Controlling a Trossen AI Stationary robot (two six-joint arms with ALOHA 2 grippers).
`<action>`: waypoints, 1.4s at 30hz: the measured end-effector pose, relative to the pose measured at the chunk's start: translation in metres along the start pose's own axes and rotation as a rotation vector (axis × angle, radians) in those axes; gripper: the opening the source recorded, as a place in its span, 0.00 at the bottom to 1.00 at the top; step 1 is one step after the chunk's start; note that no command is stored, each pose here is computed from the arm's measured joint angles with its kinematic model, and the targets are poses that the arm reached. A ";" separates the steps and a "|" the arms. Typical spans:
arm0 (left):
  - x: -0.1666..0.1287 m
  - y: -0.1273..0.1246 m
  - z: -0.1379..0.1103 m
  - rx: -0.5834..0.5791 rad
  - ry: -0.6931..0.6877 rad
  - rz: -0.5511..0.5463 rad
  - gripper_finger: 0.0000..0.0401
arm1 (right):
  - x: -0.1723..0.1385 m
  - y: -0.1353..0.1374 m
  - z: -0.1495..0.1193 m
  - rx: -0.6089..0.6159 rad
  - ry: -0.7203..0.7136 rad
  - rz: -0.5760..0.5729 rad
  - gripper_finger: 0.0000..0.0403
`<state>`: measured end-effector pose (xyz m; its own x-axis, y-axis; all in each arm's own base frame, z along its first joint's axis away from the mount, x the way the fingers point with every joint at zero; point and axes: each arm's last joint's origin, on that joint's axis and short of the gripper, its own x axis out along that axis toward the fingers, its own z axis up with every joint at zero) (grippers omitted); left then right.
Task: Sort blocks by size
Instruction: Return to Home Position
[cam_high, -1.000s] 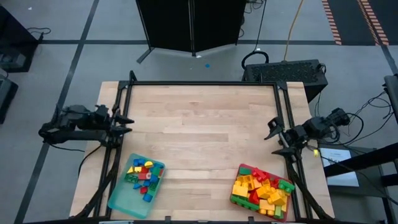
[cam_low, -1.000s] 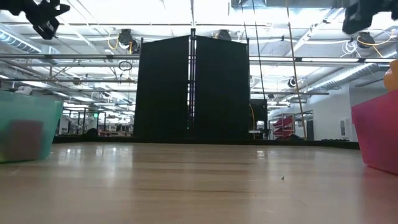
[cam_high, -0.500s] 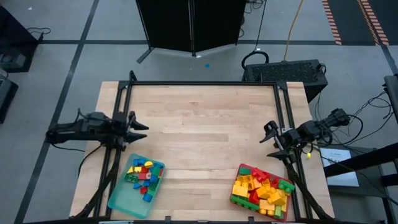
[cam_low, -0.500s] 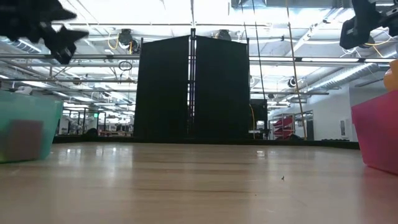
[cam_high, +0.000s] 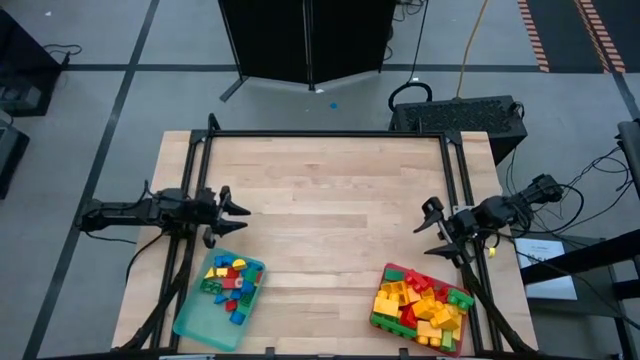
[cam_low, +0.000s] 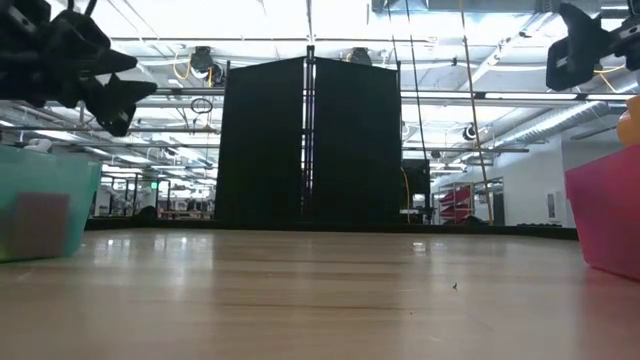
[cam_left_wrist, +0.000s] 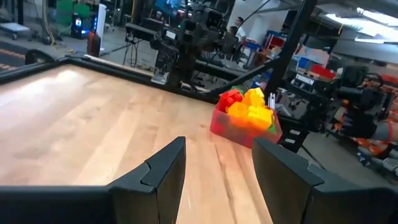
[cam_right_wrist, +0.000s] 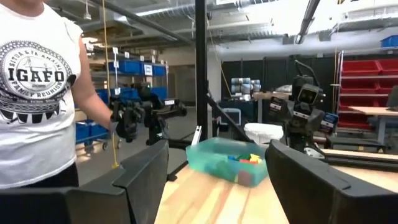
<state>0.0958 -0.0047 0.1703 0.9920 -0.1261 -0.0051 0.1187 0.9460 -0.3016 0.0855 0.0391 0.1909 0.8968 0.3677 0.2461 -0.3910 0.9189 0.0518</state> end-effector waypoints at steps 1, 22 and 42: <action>0.000 0.000 0.000 0.008 -0.001 0.001 0.47 | 0.000 0.000 -0.001 -0.004 0.006 -0.001 0.65; 0.000 0.001 0.000 -0.002 -0.006 0.039 0.47 | -0.002 0.007 -0.019 -0.105 0.191 0.271 0.65; 0.000 0.001 0.000 -0.002 -0.007 0.040 0.47 | 0.000 0.002 -0.025 -0.156 0.258 0.117 0.65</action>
<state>0.0960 -0.0035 0.1698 0.9962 -0.0861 -0.0101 0.0790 0.9496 -0.3035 0.0899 0.0446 0.1670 0.8784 0.4778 -0.0131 -0.4760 0.8717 -0.1163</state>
